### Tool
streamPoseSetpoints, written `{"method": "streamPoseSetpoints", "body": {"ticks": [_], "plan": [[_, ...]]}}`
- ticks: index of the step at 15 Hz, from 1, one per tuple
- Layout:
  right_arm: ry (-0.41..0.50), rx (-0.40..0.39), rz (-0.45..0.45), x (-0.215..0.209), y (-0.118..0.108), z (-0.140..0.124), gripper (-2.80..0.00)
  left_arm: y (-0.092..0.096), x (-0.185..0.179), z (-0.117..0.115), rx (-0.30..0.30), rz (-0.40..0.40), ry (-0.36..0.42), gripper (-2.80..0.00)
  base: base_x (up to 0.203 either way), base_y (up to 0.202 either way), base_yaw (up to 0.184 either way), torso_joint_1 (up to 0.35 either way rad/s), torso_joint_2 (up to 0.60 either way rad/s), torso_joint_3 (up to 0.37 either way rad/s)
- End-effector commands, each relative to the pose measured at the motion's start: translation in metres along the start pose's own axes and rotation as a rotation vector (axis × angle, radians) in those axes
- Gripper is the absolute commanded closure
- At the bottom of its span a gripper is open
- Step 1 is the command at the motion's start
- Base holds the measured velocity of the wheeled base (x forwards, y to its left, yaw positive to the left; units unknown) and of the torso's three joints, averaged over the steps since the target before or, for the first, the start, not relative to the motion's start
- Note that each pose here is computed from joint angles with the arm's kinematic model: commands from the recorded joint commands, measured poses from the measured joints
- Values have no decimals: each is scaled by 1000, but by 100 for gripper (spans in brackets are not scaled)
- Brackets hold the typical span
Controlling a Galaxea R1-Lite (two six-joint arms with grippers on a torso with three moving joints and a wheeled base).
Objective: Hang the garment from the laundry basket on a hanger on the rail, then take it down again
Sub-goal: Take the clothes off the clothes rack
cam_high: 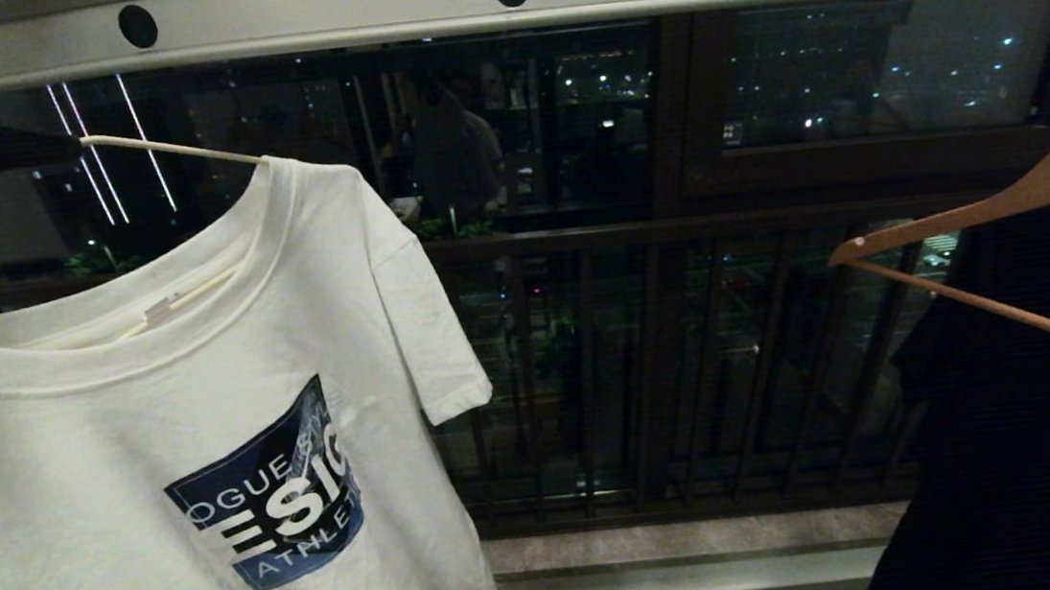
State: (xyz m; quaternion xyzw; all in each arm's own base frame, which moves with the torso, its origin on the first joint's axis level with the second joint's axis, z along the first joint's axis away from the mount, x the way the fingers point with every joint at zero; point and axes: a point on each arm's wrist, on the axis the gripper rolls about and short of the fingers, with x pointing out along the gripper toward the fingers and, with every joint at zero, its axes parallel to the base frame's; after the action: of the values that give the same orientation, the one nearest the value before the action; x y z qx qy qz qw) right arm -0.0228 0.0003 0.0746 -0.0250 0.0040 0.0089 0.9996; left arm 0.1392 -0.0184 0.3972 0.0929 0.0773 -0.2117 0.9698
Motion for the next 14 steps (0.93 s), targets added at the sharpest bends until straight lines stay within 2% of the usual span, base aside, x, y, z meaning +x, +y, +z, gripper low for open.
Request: {"method": "streamPoseSetpoints", "body": {"ticks": [1, 6, 11, 14], "plan": [[4, -1, 1, 0, 0, 0, 0, -11, -15, -7, 1, -47, 8, 0, 0, 0, 0, 0, 0, 0], [4, -1, 1, 0, 0, 0, 0, -28, 2, -46, -25, -184, 138, 0, 0, 0, 0, 0, 0, 0], [4, -1, 1, 0, 0, 0, 0, -46, 29, -89, -64, -275, 109, 0, 0, 0, 0, 0, 0, 0], [4, -1, 1, 0, 0, 0, 0, -59, 58, -117, -55, -333, 78, 0, 0, 0, 0, 0, 0, 0]]}}
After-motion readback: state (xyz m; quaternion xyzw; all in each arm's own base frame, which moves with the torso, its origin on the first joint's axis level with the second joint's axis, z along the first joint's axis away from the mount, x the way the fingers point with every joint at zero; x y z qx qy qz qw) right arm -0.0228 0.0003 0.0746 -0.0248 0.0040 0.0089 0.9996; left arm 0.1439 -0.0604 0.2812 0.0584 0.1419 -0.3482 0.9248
